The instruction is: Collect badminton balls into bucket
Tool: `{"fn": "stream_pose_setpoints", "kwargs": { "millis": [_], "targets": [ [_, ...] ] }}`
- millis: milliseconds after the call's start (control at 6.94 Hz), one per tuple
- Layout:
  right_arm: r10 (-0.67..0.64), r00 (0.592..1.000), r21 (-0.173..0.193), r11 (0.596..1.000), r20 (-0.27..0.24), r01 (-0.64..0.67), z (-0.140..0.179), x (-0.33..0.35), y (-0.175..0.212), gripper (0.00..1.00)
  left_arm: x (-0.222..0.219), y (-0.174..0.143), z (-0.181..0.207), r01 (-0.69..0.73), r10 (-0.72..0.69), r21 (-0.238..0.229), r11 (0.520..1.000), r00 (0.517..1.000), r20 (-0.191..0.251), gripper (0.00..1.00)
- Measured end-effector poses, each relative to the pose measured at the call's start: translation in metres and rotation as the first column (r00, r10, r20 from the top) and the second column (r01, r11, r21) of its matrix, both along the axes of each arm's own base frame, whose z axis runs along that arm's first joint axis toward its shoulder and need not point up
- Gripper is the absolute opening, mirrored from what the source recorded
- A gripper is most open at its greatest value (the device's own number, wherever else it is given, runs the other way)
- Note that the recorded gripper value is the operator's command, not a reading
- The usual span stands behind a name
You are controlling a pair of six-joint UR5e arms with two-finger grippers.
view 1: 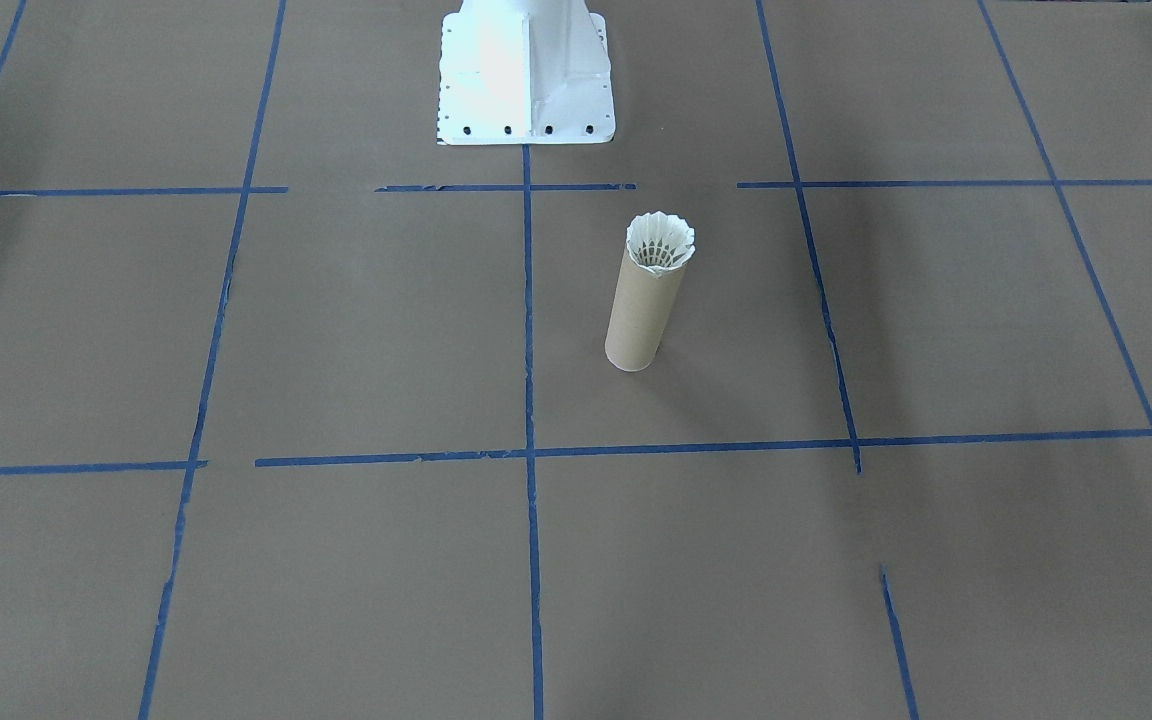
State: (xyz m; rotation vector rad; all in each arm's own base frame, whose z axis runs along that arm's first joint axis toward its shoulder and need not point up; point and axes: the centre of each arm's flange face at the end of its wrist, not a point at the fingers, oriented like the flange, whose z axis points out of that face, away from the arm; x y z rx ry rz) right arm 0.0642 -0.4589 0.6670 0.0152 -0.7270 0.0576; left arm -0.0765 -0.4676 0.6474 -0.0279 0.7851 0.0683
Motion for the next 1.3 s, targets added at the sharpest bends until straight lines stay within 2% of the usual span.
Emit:
{"fn": "stream_pose_setpoints", "kwargs": {
  "millis": [1297],
  "targets": [
    [0.000,1.000,0.000,1.000,0.000,0.000,0.0000,0.0000,0.0000,1.00,-0.0002,-0.0071,-0.0069,0.001,-0.001,0.014,1.000,1.000,0.001,1.00]
  ]
}}
